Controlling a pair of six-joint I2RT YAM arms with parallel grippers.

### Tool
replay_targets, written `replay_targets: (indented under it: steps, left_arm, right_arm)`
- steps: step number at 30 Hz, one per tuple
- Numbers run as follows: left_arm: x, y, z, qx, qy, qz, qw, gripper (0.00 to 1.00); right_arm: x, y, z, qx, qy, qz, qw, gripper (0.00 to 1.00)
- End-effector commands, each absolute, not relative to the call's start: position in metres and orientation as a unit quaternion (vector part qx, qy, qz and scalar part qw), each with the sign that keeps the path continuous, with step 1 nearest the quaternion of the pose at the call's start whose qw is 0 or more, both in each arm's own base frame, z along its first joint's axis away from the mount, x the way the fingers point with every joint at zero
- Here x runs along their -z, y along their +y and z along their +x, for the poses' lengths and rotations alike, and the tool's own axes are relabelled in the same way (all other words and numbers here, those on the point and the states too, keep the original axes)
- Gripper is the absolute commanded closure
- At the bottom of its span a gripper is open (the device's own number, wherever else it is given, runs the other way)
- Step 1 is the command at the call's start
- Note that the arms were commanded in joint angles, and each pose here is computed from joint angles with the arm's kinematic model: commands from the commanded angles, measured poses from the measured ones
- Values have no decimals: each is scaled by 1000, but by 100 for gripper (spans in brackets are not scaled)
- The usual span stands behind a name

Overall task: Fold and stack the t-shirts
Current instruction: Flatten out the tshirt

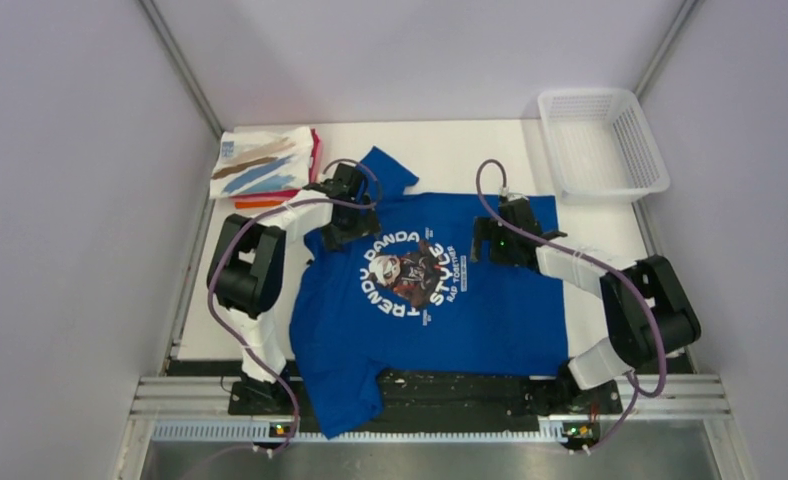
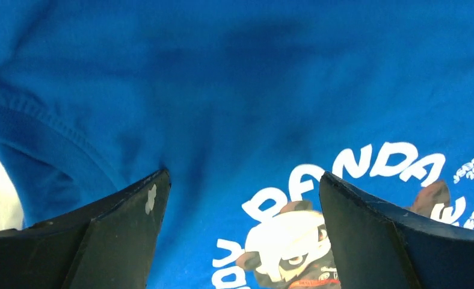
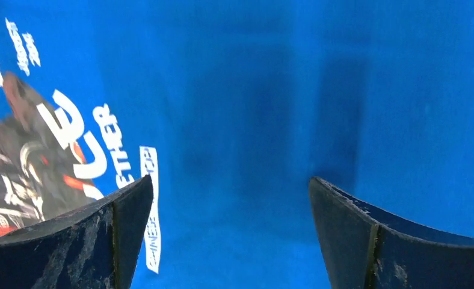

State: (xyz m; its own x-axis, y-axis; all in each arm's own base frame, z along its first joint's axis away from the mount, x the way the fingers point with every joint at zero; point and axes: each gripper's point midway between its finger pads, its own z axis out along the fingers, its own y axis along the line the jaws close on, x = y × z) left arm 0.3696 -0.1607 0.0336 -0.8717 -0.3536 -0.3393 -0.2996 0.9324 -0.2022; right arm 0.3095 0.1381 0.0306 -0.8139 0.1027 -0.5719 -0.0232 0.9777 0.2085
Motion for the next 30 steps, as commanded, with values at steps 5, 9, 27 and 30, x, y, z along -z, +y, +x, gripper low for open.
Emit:
replay_targets:
  steps: [5,9,27,30]
  left_arm:
    - [-6,-136,414,41,964,-204,164,1]
    - [2,-139,454,75,959,-220,163,1]
    - [-117,-162,525,166,933,-166,274,1]
    - [-144,-162,479,152,931,-153,296,1]
  right_arm:
    - [-18,131,374,-85,944,53,314,1]
    - [-21,127,410,-82,940,54,325,1]
    - [-119,132,480,-100,902,25,418,1]
    - [-169,130,444,-123,874,56,466,1]
